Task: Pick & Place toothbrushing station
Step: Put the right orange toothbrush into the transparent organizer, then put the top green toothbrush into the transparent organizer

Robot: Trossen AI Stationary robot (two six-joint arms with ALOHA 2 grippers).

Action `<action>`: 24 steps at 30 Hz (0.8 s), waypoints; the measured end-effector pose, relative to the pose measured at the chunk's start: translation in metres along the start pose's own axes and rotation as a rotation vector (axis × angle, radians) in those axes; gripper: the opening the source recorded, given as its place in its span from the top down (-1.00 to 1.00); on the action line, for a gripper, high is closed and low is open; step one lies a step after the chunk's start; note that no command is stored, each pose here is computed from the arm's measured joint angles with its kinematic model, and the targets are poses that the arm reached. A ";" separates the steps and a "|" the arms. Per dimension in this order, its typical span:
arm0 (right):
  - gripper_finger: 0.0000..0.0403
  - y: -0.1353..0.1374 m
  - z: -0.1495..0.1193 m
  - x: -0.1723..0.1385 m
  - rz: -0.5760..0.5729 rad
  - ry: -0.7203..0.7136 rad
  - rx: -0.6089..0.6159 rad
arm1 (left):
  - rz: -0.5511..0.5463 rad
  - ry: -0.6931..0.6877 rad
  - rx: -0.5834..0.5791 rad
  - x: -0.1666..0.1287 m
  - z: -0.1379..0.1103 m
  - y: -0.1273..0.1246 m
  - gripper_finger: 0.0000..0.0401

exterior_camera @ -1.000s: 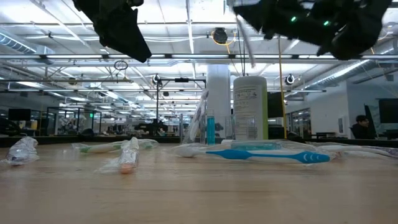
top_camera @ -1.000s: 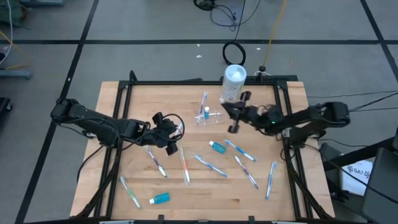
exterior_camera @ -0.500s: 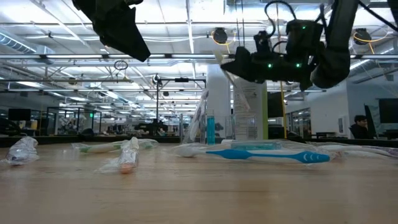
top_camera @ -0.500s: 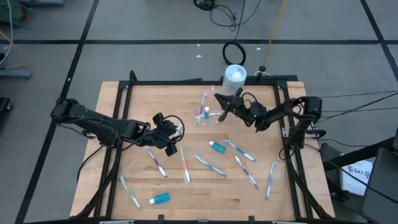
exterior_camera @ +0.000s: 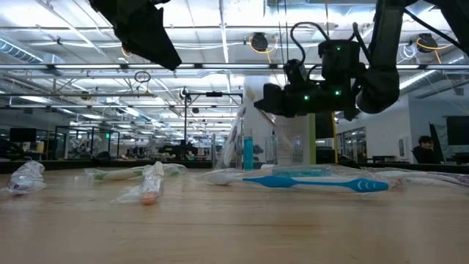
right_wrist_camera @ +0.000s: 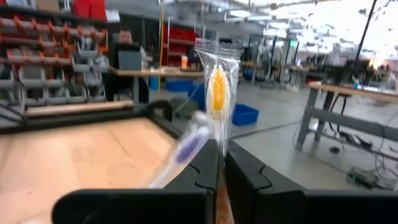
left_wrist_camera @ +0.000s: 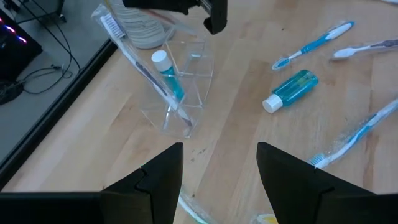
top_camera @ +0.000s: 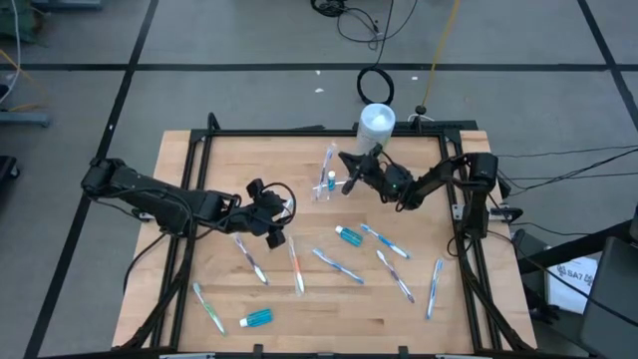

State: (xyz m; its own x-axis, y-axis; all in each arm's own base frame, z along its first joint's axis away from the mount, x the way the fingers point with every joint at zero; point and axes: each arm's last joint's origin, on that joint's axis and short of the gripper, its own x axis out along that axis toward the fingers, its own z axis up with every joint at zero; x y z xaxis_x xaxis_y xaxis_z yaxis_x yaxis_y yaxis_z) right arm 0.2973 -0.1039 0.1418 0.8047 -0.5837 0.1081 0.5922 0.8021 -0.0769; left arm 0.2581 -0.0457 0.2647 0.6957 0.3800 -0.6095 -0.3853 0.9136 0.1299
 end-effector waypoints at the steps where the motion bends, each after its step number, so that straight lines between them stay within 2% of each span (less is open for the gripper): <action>1: 0.95 0.000 -0.001 0.000 0.005 0.008 0.002 | 0.000 0.000 0.000 0.000 0.000 0.000 -0.05; 10: 0.78 0.001 -0.004 0.000 0.010 0.042 0.023 | 0.000 0.000 -0.001 0.000 0.000 0.000 -0.05; 15: 0.62 0.001 -0.007 -0.001 0.011 0.068 0.088 | 0.000 0.000 -0.004 0.000 0.000 0.000 -0.05; 24: 0.27 0.008 0.006 -0.004 -0.014 0.039 0.049 | 0.000 0.000 -0.007 0.000 0.000 0.000 -0.05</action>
State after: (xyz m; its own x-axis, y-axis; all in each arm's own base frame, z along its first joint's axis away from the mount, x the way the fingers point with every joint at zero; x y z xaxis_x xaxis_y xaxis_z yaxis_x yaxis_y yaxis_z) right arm 0.2981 -0.0945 0.1466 0.7979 -0.5987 0.0703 0.6015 0.7984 -0.0268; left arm 0.2580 -0.0457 0.2647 0.6960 0.3796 -0.6094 -0.3892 0.9128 0.1241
